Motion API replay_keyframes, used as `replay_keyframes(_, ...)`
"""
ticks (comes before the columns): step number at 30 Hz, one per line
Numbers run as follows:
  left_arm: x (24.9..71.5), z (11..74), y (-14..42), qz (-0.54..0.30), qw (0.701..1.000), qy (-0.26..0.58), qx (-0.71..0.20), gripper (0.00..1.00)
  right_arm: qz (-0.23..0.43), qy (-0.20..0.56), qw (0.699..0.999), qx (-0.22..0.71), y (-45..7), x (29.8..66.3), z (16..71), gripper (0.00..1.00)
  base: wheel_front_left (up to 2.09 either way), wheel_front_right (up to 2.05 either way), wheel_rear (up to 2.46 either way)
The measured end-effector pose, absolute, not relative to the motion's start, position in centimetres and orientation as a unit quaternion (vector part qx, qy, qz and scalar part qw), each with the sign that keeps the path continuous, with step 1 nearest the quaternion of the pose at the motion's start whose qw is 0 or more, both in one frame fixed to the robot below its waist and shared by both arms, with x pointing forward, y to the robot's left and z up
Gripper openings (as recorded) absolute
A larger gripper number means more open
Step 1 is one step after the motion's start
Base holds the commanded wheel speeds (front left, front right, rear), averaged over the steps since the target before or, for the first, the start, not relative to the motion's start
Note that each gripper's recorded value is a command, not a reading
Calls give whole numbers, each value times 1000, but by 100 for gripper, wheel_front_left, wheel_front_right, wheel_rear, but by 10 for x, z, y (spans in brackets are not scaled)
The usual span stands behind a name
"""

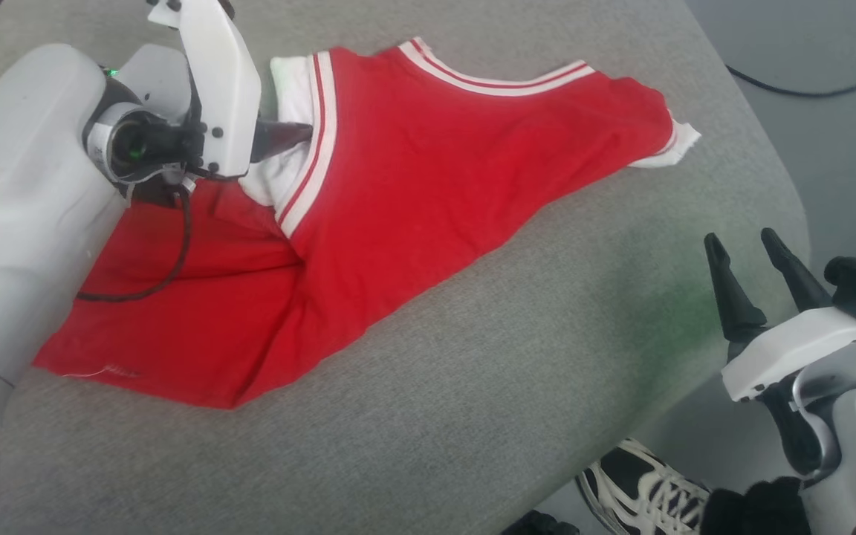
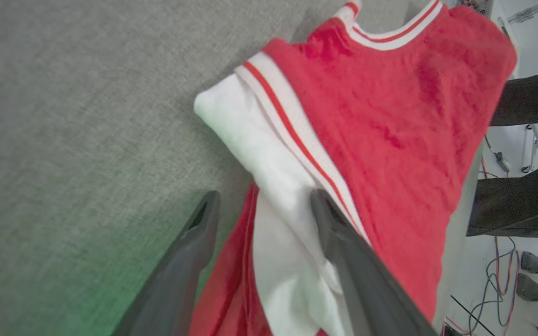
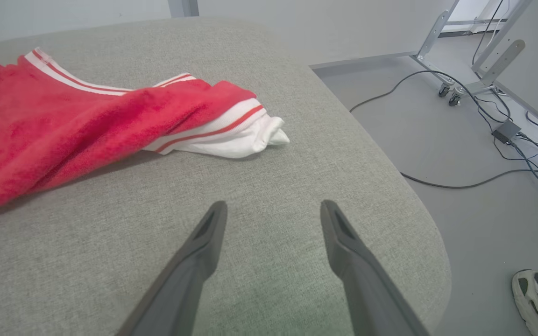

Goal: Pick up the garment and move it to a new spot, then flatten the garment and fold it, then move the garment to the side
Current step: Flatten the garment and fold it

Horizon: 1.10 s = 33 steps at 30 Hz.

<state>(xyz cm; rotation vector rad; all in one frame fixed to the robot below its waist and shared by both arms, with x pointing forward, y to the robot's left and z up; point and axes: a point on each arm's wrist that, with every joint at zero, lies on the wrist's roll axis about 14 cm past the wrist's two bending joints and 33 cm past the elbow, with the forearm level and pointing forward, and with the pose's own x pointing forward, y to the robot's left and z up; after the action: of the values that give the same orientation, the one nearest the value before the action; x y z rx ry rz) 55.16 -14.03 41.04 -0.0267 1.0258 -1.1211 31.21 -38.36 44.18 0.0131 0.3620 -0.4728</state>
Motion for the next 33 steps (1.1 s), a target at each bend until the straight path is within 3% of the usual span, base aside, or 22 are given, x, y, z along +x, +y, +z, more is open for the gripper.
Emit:
replay_keyframes(2,549,403,-145,-514,720,467,3,100,-236,183,954,5,-384,309,439,100,0,0,0)
replay_keyframes(3,548,400,-147,-516,717,468,6,80,-238,186,953,6,-384,308,438,100,0,0,0)
replay_keyframes(5,548,399,-150,-517,717,467,0,14,-238,185,954,5,-384,308,437,100,0,0,0)
replay_keyframes(6,549,399,-151,-517,718,465,-5,0,-237,184,954,5,-384,310,437,100,0,0,0)
replay_keyframes(10,553,410,-148,-513,731,448,-28,0,-230,178,957,6,-382,317,438,100,0,0,0)
replay_keyframes(16,582,447,-116,-477,784,391,-65,0,-206,165,965,1,-379,336,445,100,0,0,0)
replay_keyframes(27,614,441,60,-283,883,372,-45,0,-123,147,982,-1,-343,385,459,100,0,0,0)
replay_keyframes(33,603,425,149,-186,906,379,-2,0,-91,149,985,-1,-323,398,461,100,0,0,0)
